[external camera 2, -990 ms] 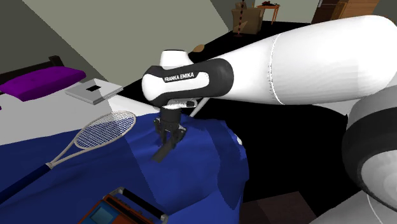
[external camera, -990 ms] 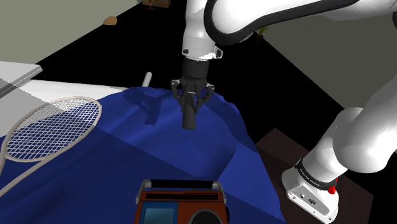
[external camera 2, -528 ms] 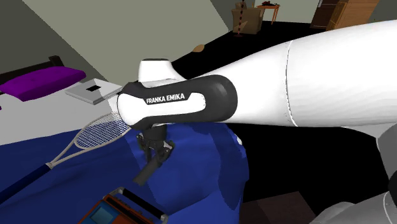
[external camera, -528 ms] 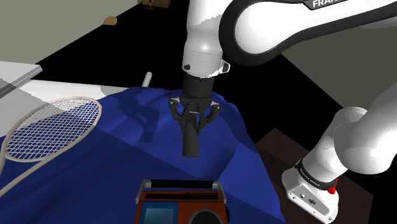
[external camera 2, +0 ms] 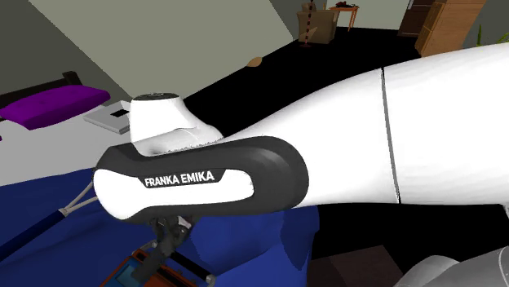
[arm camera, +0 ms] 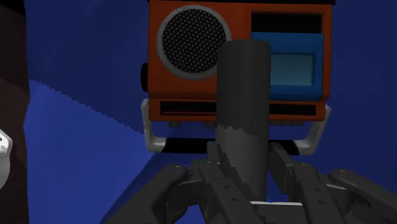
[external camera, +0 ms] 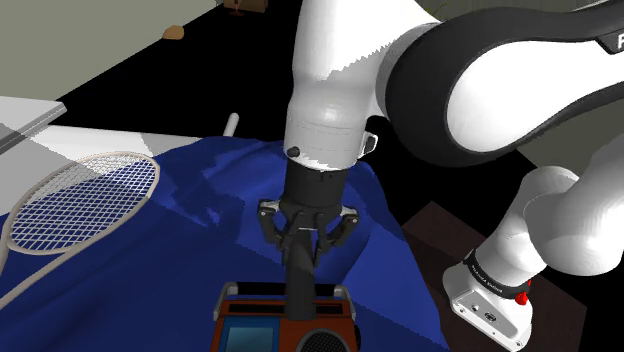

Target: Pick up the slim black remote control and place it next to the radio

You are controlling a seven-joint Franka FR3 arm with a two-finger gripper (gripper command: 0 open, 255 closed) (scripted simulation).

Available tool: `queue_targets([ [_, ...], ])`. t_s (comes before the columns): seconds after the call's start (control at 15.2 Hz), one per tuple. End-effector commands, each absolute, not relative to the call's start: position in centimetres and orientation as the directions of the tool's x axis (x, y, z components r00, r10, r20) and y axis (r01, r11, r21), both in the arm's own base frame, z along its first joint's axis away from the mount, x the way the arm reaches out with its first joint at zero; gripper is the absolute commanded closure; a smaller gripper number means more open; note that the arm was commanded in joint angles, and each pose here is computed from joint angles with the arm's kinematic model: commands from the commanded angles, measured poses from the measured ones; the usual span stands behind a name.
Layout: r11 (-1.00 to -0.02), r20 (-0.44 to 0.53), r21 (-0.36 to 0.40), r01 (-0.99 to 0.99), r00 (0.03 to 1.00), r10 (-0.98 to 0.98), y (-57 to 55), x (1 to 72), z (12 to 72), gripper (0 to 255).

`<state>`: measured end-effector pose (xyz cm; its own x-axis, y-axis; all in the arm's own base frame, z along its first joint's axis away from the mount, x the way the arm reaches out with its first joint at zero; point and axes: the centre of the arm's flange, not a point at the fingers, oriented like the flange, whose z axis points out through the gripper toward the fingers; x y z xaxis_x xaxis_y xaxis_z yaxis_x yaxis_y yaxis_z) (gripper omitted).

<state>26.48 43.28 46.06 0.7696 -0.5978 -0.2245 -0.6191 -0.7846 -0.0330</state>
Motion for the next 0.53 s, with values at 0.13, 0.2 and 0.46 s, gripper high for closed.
queue_targets([
  [0.13, -0.783, -0.224, -0.033, -0.621, 0.768, -0.599, 46.1, 22.2, 46.0, 255],
  [0.2, -0.783, -0.224, -0.033, -0.621, 0.768, -0.599, 46.8, 21.1, 46.0, 255],
  [0.46, -0.783, -0.224, -0.033, -0.621, 0.768, -0.599, 49.9, 16.9, 46.0, 255],
])
